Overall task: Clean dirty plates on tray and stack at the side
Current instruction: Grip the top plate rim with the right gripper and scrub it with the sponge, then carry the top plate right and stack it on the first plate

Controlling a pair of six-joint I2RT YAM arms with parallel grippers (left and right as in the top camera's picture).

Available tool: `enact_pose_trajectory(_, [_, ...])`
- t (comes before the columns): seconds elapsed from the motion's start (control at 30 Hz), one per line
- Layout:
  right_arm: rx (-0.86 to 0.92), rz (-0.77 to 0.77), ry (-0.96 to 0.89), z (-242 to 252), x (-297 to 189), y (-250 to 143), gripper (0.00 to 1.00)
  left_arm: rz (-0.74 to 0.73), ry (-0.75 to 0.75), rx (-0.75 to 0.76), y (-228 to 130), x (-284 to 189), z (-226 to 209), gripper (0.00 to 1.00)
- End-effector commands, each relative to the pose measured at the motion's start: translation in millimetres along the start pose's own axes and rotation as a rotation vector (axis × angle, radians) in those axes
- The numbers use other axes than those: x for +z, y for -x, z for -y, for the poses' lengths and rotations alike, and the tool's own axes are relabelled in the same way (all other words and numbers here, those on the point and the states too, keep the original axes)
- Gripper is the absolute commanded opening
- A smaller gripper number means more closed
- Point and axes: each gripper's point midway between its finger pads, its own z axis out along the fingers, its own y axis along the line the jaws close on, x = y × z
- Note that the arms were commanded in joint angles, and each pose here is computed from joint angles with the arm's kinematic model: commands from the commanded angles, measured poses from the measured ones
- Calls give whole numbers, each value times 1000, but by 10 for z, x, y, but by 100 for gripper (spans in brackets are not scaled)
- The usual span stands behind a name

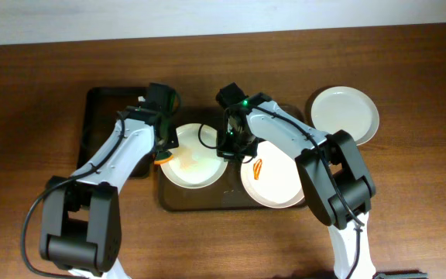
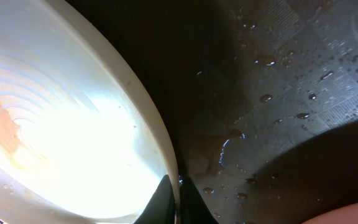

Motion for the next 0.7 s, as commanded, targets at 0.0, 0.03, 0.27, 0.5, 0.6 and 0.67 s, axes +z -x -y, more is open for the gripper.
enact_pose_trajectory(0.0, [15,-4,-139,346,191,1,4,-46,-318,42,-47,-188,514,0])
enact_pose_trajectory(0.03, [14,-3,-138,343,192,5,4,-61,-387,45,-97,-165,633,0])
enact_pose_trajectory(0.27, [14,-2,-138,343,192,6,4,-154,-375,75,-508,210,699,0])
enact_pose_trajectory(0.5, [8,35,-192,432,168,69,4,-104,208,48,-448,237,-312,0])
enact_pose_trajectory(0.6, [-43,66,-191,378,72,151,4,-28,301,21,-154,-167,-471,0])
enact_pose_trajectory(0.67, [-136,111,-164,237,-115,255,4,14,224,-32,-34,-458,-392,0])
